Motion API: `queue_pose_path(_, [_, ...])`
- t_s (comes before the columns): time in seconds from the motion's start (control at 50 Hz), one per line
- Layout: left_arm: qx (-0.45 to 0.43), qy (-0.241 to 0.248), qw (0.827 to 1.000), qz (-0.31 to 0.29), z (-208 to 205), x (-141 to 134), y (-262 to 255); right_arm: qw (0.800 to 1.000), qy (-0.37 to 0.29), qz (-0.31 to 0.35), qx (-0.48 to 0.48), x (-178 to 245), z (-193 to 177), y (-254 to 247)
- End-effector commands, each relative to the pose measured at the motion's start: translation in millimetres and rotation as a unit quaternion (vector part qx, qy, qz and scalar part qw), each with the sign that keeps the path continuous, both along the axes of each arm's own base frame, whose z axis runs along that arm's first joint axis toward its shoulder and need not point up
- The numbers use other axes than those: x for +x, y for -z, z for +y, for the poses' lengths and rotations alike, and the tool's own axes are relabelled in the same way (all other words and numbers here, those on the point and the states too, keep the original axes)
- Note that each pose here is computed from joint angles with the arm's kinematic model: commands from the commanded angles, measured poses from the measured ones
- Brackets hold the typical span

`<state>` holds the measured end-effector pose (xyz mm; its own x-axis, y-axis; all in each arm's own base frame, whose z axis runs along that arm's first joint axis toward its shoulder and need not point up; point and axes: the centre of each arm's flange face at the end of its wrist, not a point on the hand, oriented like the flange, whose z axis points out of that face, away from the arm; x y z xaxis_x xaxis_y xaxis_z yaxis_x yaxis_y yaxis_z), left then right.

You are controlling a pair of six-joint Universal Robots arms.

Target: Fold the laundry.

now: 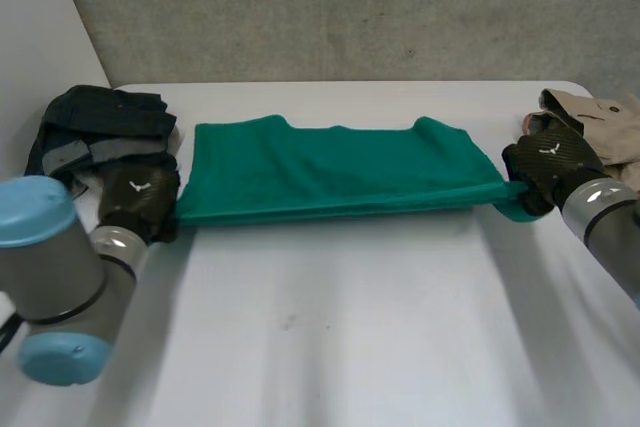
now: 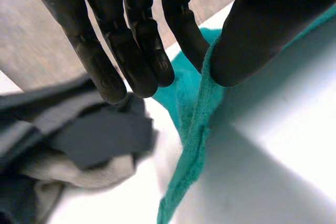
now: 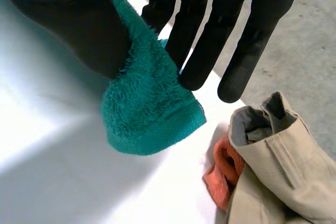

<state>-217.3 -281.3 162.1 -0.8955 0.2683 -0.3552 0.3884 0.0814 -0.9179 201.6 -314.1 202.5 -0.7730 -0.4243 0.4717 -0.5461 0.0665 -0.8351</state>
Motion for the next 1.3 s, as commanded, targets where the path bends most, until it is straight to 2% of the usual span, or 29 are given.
queue_pose_path(0.02, [0.007, 0.021, 0.995, -0.096, 56, 17, -37, 0.988, -0.038, 0.136, 0.055, -14, 40, -16])
queue_pose_path(0.04, [0.026, 0.033, 0.990, -0.138, 72, 22, -38, 0.985, -0.045, 0.155, 0.066, -16, 47, -16])
queue_pose_path(0.1, [0.070, 0.056, 0.976, -0.199, 97, 30, -35, 0.966, -0.067, 0.219, 0.121, -31, 70, -15])
queue_pose_path(0.12, [0.099, 0.072, 0.965, -0.231, 110, 34, -31, 0.961, -0.071, 0.231, 0.134, -35, 75, -15])
queue_pose_path(0.18, [0.128, 0.090, 0.953, -0.260, 124, 36, -27, 0.951, -0.083, 0.252, 0.159, -44, 80, -17])
queue_pose_path(0.26, [0.097, 0.086, 0.958, -0.255, 112, 33, -29, 0.960, -0.062, 0.238, 0.132, -46, 68, -18])
queue_pose_path(0.34, [0.046, 0.080, 0.964, -0.248, 79, 22, -22, 0.970, -0.041, 0.209, 0.118, -45, 47, -6])
queue_pose_path(0.46, [-0.043, 0.062, 0.970, -0.229, 14, -1, -14, 0.982, -0.006, 0.163, 0.090, -41, 1, 21])
queue_pose_path(0.64, [-0.109, 0.068, 0.969, -0.212, -71, -47, 9, 0.986, 0.021, 0.166, -0.013, -20, -58, 44])
queue_pose_path(0.8, [-0.127, 0.068, 0.968, -0.206, -101, -63, 25, 0.985, 0.024, 0.158, -0.066, -11, -93, 60])
queue_pose_path(0.9, [-0.132, 0.071, 0.968, -0.204, -105, -70, 30, 0.982, 0.027, 0.149, -0.110, -2, -112, 72])
queue_pose_path(1.0, [-0.140, 0.071, 0.968, -0.194, -102, -76, 24, 0.976, 0.046, 0.119, -0.174, 0, -126, 59])
queue_pose_path(1.12, [-0.152, 0.069, 0.968, -0.189, -86, -79, -2, 0.982, 0.059, 0.073, -0.164, -5, -113, 37])
queue_pose_path(1.2, [-0.157, 0.072, 0.967, -0.185, -66, -74, -23, 0.993, 0.055, 0.052, -0.093, -11, -80, 21])
queue_pose_path(1.3, [-0.161, 0.078, 0.968, -0.176, -36, -63, -45, 0.998, 0.057, 0.034, 0.007, -26, -53, 24])
